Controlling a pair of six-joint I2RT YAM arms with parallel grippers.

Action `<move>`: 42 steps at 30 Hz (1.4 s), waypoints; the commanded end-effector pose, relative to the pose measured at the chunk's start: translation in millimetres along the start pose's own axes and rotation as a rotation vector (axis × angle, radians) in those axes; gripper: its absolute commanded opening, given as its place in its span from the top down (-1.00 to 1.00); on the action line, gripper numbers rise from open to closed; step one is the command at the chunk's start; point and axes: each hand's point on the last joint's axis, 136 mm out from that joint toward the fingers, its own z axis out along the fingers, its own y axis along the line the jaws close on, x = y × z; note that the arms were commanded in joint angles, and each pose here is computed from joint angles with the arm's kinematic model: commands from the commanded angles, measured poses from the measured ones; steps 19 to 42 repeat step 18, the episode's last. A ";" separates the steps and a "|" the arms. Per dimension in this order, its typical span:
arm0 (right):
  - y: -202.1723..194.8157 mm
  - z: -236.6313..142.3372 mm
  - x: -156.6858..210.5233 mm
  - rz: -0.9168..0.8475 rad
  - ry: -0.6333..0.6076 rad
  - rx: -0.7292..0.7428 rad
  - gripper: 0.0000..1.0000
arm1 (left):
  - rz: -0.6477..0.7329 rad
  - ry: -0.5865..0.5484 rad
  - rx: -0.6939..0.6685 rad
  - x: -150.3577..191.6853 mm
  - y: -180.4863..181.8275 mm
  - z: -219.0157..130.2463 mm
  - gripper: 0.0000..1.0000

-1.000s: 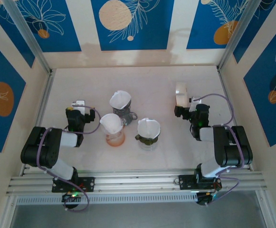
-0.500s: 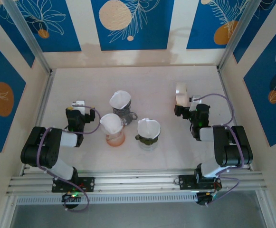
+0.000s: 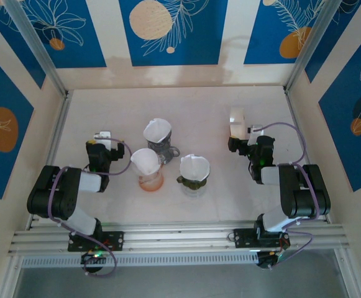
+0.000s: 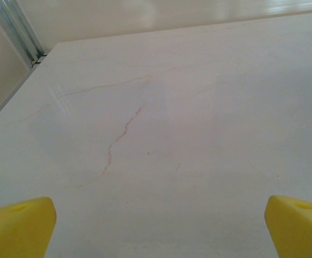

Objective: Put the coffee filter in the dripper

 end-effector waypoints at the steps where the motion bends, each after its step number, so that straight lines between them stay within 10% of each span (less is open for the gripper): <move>1: 3.1 -0.5 -4.4 -0.024 -0.025 -0.015 -0.98 | 0.002 -0.018 -0.010 -2.2 0.5 -0.5 -0.99; 42: 2.6 -0.2 -3.9 -0.020 -0.021 -0.018 -0.98 | 0.001 -0.019 -0.010 -2.7 0.7 -0.3 -0.99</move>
